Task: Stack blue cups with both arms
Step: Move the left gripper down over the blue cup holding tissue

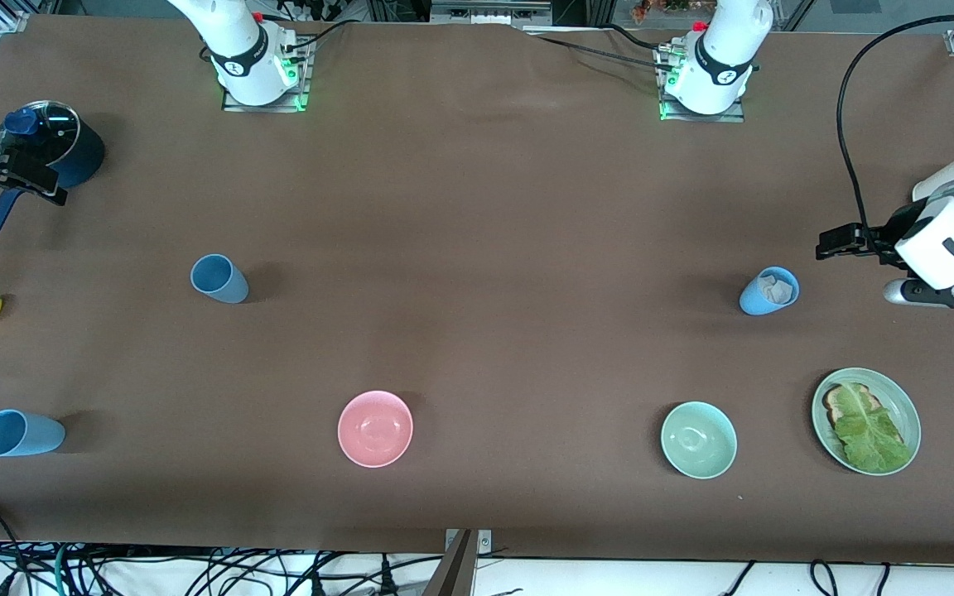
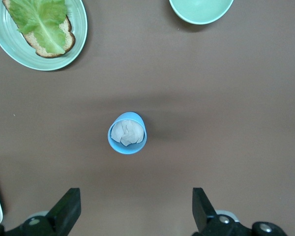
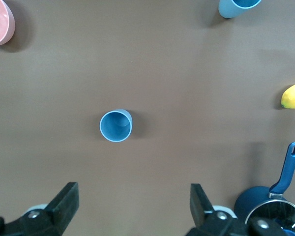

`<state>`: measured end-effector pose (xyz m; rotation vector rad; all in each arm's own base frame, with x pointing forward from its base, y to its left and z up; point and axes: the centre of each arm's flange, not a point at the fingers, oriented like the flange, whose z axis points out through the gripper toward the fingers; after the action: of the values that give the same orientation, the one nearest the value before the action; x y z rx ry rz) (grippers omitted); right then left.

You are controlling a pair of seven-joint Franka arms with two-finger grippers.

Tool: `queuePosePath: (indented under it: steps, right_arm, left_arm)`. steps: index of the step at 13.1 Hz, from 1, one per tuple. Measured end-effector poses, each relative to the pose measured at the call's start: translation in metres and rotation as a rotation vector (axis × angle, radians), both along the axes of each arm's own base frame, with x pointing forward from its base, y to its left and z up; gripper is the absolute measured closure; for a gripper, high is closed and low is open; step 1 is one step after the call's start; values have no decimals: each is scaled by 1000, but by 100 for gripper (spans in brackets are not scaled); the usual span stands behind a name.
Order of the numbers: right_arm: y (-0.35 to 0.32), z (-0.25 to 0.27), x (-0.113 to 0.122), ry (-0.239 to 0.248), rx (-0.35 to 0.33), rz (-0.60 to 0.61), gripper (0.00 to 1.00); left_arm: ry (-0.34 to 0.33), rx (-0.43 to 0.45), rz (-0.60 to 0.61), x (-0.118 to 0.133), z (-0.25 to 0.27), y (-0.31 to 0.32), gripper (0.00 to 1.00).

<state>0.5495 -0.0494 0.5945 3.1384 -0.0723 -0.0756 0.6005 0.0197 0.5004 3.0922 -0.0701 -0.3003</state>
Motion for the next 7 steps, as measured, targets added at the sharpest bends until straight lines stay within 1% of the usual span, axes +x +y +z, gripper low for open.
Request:
queuePosePath:
  steps: [3, 5, 7]
  right_arm:
    - [0, 0, 0, 0, 0, 0, 0]
    - [0, 0, 0, 0, 0, 0, 0]
    - [0, 0, 0, 0, 0, 0, 0]
  left_arm:
    - [-4, 0, 5, 6, -14, 3, 0]
    - [-11, 1, 28, 9, -30, 18, 0]
    - [-13, -7, 13, 8, -43, 37, 0]
